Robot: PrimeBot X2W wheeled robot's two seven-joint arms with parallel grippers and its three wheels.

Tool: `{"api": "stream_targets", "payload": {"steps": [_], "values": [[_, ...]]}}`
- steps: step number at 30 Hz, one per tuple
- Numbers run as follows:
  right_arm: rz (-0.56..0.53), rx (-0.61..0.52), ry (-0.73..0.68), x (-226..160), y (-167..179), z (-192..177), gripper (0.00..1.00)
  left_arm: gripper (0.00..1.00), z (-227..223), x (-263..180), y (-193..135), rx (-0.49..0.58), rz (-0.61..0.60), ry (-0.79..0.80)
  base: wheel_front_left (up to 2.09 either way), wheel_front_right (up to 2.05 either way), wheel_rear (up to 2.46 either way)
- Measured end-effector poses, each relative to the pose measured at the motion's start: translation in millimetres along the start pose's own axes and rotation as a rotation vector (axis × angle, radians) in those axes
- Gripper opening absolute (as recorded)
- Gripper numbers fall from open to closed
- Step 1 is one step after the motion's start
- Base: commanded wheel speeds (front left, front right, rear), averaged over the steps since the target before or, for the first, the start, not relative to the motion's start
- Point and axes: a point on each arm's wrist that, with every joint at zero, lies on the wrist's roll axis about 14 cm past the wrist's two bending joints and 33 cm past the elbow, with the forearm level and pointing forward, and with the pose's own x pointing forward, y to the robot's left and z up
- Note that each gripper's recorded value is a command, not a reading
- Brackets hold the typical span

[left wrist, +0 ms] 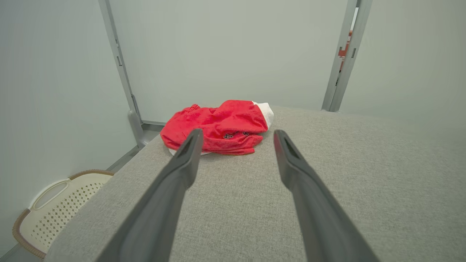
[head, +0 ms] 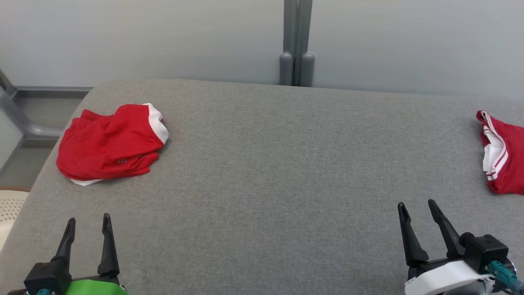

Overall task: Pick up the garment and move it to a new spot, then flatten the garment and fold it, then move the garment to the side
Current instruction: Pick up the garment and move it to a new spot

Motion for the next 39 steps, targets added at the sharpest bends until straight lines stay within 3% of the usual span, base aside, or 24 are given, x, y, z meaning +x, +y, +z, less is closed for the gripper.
{"api": "stream_targets", "payload": {"steps": [22,33,39], "values": [[0.269,0.035,0.06,49,83,-25,1.0,1.0,5,-61,82,0.02,0.283,0.002,0.0,0.0,0.0],[0.275,0.03,0.075,49,82,-30,1.0,1.0,3,-60,82,0.01,0.295,0.006,0.0,0.0,0.0],[0.254,0.013,0.058,60,68,-27,1.0,1.0,29,-24,77,0.018,0.265,-0.073,0.0,0.0,0.0]]}}
